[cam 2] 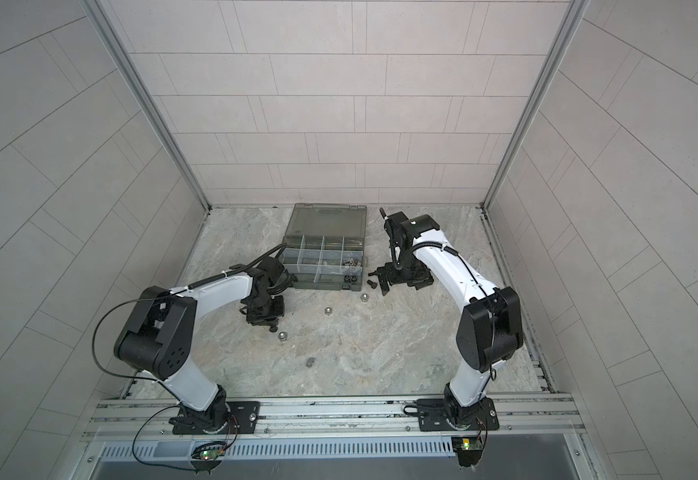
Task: Sort the screws and nuts into containers
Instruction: 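Close the left gripper on the black hex bolt, then carry the black bolt with the left gripper into the box and release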
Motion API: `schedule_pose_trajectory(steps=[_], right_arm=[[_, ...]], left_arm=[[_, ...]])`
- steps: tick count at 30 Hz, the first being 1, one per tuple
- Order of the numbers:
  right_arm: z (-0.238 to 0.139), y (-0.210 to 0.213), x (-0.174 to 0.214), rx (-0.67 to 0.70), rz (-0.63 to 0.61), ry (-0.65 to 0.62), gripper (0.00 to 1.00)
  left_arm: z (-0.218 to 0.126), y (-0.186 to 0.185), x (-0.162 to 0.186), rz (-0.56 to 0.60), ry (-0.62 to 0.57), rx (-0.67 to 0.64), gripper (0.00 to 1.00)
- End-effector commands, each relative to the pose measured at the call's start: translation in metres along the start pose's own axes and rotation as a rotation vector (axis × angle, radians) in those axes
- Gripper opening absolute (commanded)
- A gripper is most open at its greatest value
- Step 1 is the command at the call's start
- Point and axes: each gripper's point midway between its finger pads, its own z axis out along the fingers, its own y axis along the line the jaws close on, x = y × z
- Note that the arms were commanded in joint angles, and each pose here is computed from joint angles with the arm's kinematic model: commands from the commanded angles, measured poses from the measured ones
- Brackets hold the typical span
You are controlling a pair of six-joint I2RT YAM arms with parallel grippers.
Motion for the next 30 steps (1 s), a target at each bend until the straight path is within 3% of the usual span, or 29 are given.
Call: schedule_pose_trajectory(steps=[1, 11, 19, 24, 30], right_arm=[[-0.004, -0.004, 0.002, 0.031, -0.016, 0.018, 0.99], [-0.009, -0.004, -0.004, 0.038, -0.014, 0.003, 0.99], [-0.018, -0.002, -0.019, 0.031, -0.008, -0.038, 0.99], [-0.025, -0.003, -0.032, 0.028, 0.001, -0.071, 0.99], [-0.031, -0.012, -0.039, 0.040, 0.021, -0.095, 0.99]], left_arm=[[0.009, 0.006, 0.008, 0.013, 0.055, -0.035, 0.07], [-0.042, -0.010, -0.024, 0.074, -0.022, -0.025, 0.08], [-0.094, -0.041, -0.089, 0.109, -0.145, 0.019, 0.11], [-0.096, -0.058, -0.124, 0.125, -0.170, 0.036, 0.11], [-0.083, -0.068, -0.141, 0.122, -0.168, 0.071, 0.12]])
